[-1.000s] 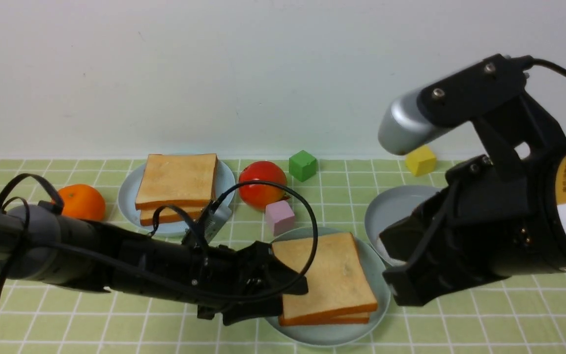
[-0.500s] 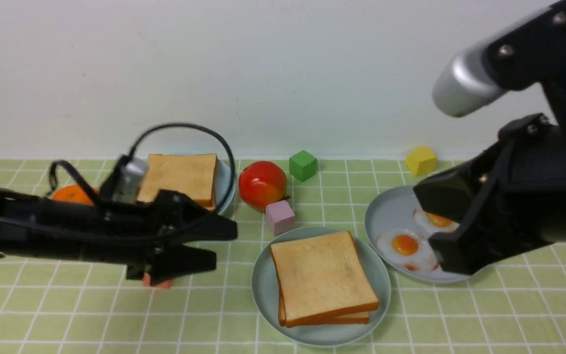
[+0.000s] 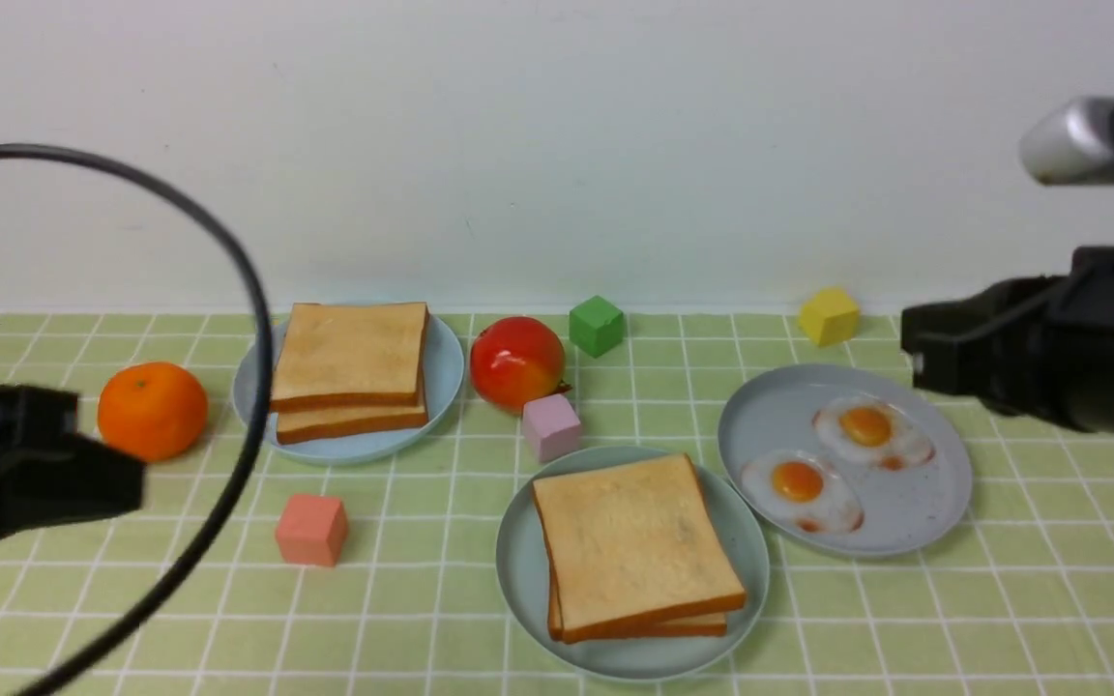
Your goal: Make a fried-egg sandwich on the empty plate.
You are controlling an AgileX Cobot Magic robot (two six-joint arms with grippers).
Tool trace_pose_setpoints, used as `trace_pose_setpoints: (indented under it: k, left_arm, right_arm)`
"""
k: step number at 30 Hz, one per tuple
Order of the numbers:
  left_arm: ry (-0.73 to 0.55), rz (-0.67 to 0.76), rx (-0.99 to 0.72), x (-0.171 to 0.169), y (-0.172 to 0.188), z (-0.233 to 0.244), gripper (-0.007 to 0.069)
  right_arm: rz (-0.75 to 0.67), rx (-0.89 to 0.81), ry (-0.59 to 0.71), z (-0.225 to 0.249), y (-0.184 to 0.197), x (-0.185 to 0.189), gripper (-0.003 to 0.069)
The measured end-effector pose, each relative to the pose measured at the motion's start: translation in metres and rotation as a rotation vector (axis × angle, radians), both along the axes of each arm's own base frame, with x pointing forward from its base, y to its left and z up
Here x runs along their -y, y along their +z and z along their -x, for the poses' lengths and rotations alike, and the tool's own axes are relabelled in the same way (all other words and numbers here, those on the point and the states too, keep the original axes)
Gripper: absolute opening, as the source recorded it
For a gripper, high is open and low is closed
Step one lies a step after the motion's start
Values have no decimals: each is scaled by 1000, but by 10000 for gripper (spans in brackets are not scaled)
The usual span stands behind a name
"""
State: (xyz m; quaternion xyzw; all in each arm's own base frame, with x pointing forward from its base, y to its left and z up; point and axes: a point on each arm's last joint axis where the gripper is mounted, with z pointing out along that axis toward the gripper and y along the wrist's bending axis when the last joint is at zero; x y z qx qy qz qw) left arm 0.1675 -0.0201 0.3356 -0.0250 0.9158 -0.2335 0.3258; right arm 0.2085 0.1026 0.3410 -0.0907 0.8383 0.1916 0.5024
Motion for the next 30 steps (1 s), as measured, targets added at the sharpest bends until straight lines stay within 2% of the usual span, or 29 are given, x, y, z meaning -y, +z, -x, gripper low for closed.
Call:
trace_pose_setpoints:
  k: [2, 4, 7, 12, 15, 20, 25, 30]
  left_arm:
    - [98, -141, 87, -7, 17, 43, -13]
    - [150, -215, 132, -10, 23, 67, -13]
    - [144, -272, 233, -7, 28, 103, -13]
    - [-1, -244, 333, -3, 14, 142, -13]
    - [-26, -206, 387, -6, 3, 161, -13]
    - [-28, -177, 473, -12, -31, 187, -13]
    - [-33, -148, 417, -9, -52, 184, -13]
    - [-41, -142, 392, -8, -57, 183, -13]
  right_arm:
    - [4, 35, -4, 2, 9, 6, 5]
    - [25, 41, -5, 9, 15, 12, 5]
    - [64, 13, -20, 26, 21, 26, 5]
    - [103, 19, -64, 68, 18, 52, 6]
    - [120, 49, -74, 90, 6, 61, 6]
    - [46, 79, -111, 127, -23, 75, 9]
    - [-26, 61, -139, 145, -50, 81, 14]
    - [-4, 12, -142, 148, -76, 82, 15]
